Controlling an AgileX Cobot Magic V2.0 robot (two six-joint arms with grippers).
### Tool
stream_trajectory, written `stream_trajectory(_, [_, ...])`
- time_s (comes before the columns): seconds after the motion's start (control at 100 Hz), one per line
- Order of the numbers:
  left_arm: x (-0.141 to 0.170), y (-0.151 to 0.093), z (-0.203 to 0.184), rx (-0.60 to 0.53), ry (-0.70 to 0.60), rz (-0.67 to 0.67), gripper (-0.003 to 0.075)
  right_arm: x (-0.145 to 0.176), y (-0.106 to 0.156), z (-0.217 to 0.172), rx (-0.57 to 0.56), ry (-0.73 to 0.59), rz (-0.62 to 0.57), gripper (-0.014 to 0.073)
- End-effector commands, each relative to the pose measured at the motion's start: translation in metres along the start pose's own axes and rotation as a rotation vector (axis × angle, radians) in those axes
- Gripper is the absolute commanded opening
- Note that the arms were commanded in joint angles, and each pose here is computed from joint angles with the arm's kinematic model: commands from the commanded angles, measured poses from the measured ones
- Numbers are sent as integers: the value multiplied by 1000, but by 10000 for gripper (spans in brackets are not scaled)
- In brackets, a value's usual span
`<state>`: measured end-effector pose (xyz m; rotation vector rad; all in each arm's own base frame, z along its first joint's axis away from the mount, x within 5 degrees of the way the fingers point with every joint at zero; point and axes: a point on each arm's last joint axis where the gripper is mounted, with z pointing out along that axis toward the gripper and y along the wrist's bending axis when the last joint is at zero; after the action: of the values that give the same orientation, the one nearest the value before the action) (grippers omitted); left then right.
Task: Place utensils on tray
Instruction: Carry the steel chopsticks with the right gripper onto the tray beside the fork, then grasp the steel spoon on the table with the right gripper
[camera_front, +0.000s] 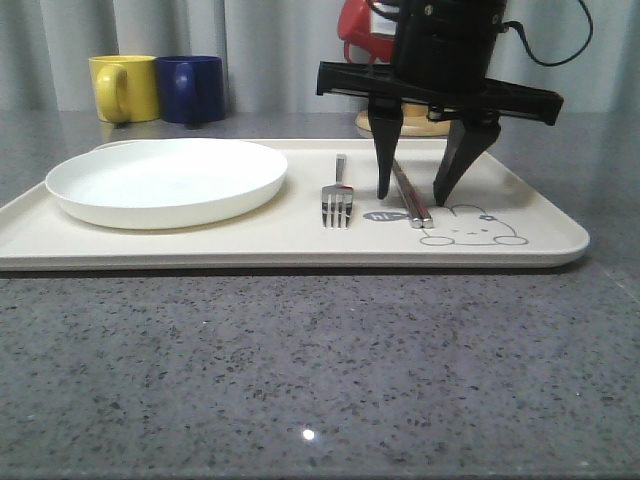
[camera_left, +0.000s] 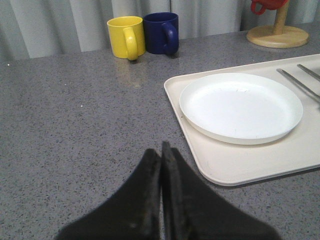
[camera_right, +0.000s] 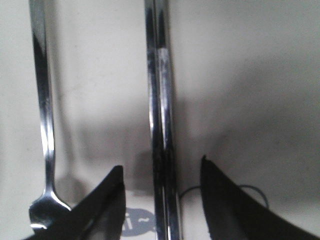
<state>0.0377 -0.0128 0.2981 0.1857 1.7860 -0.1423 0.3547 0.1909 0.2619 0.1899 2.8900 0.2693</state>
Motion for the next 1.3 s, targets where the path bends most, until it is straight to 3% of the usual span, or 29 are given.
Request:
stream_trajectory(0.0, [-13,1,-2,-6,-87,-13,-19,-5,3,-49,-66,-125,-37,424])
stream_trajectory(0.17, [-13,1,-2,-6,-87,-13,-19,-4,-4,-94,-44,-231,-158,423])
stream_trajectory(0.38, [-13,1,-2,-6,-87,-13,-19,-8,-51,-122,121,-207,-285,423])
stream_trajectory(0.55, [-13,1,-2,-6,-87,-13,-19,-26,-109,-127,203,-142,-245,423])
stream_trajectory(0.89, [-13,1,-2,-6,-87,-13,-19,-51,-226,-127,200,-97,-49,423])
stream_trajectory(1.09, [-13,1,-2,-6,-87,-13,-19,-60,-263,-113,224,-85,-4,423])
stream_trajectory(1.29, [-13,1,-2,-6,-87,-13,-19,-69,-278,-86,199,-33,1,423])
